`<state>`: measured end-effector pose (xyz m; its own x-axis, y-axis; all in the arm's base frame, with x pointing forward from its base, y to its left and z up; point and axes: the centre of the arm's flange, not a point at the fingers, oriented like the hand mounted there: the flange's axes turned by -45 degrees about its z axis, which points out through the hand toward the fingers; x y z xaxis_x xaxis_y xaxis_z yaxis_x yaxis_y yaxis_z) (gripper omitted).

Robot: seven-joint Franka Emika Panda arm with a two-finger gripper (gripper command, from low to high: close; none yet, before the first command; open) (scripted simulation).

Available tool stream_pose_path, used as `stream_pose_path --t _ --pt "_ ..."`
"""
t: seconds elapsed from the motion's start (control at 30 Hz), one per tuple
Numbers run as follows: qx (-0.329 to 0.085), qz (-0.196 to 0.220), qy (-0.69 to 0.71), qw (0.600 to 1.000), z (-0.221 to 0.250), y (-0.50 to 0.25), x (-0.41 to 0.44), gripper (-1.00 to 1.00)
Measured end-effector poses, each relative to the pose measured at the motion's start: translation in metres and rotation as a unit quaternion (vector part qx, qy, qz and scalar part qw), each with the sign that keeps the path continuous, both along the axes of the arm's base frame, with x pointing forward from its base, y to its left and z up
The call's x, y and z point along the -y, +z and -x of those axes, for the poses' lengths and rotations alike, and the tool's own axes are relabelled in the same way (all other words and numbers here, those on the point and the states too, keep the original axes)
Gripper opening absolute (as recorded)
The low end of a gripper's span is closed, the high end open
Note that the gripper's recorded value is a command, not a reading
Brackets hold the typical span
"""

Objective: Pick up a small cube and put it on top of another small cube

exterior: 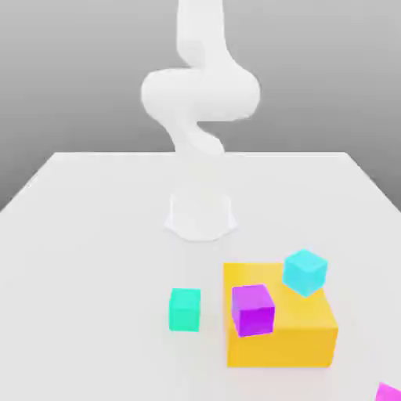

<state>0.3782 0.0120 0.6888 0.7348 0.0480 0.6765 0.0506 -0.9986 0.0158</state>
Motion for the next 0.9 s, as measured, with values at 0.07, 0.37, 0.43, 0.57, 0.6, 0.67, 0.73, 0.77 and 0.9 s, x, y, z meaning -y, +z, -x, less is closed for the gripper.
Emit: stream_pose_path --t 0.07,0.37,0.43,0.57,0.6,0.67,0.73,0.77,0.9 --pt "-0.023 0.012 0.026 0.999 -0.026 -0.020 -0.012 0.00" --pt "-0.119 0.062 0.141 0.981 -0.117 -0.128 -0.075 0.00" --pt "-0.139 0.073 0.167 0.973 -0.132 -0.156 -0.091 0.00" --pt "-0.178 0.095 0.222 0.954 -0.155 -0.216 -0.127 0.00" --pt "-0.188 0.100 0.235 0.948 -0.159 -0.232 -0.136 0.00" --pt "-0.206 0.112 0.264 0.936 -0.166 -0.265 -0.156 0.00" --pt "-0.225 0.122 0.287 0.923 -0.171 -0.298 -0.171 0.00" --pt "-0.234 0.127 0.299 0.916 -0.173 -0.315 -0.178 0.00" --pt "-0.270 0.146 0.347 0.886 -0.175 -0.385 -0.207 0.00"
